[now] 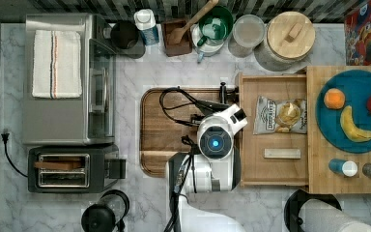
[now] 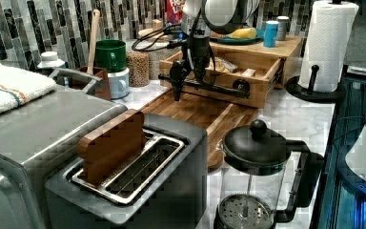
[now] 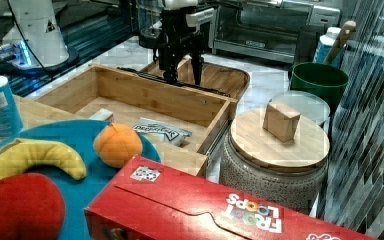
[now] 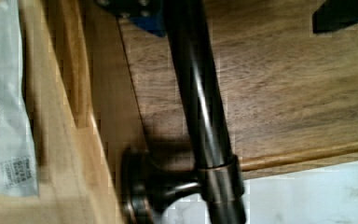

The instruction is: Open the drawer.

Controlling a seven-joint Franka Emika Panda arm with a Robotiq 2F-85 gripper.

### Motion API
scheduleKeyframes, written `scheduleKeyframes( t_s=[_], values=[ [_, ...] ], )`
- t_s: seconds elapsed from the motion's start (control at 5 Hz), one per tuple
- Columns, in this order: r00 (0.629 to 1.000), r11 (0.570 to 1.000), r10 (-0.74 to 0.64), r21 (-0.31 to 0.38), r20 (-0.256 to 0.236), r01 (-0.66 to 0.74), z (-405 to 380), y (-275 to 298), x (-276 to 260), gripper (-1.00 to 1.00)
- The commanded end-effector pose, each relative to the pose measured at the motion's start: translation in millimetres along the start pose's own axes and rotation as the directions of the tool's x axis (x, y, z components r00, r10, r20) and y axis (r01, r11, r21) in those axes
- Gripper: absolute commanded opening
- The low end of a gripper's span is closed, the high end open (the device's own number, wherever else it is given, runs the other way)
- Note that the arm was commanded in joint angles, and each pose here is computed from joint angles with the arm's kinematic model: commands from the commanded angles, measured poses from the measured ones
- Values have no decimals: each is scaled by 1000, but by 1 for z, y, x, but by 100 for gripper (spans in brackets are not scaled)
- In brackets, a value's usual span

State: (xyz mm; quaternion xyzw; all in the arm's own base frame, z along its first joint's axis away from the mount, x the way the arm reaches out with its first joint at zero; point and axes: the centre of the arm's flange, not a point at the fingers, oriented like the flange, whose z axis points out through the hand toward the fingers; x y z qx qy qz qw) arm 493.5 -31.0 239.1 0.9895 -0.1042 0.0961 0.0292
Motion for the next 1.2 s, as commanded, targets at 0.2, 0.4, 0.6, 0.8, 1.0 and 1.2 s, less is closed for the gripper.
scheduleKeyframes(
  t_s=[0.2,0.4,0.6,0.8,1.0,1.2],
  values=[
    [989,990,124,51,77,-128,-17,-71,-5,100],
    [989,990,124,51,77,-128,-17,-71,-5,100],
    [989,990,124,51,77,-128,-17,-71,-5,100],
    [989,990,124,51,77,-128,-18,-71,-5,100],
    [989,990,124,51,77,-128,-17,-71,-5,100],
    [989,990,124,51,77,-128,-18,-71,-5,100]
  ],
)
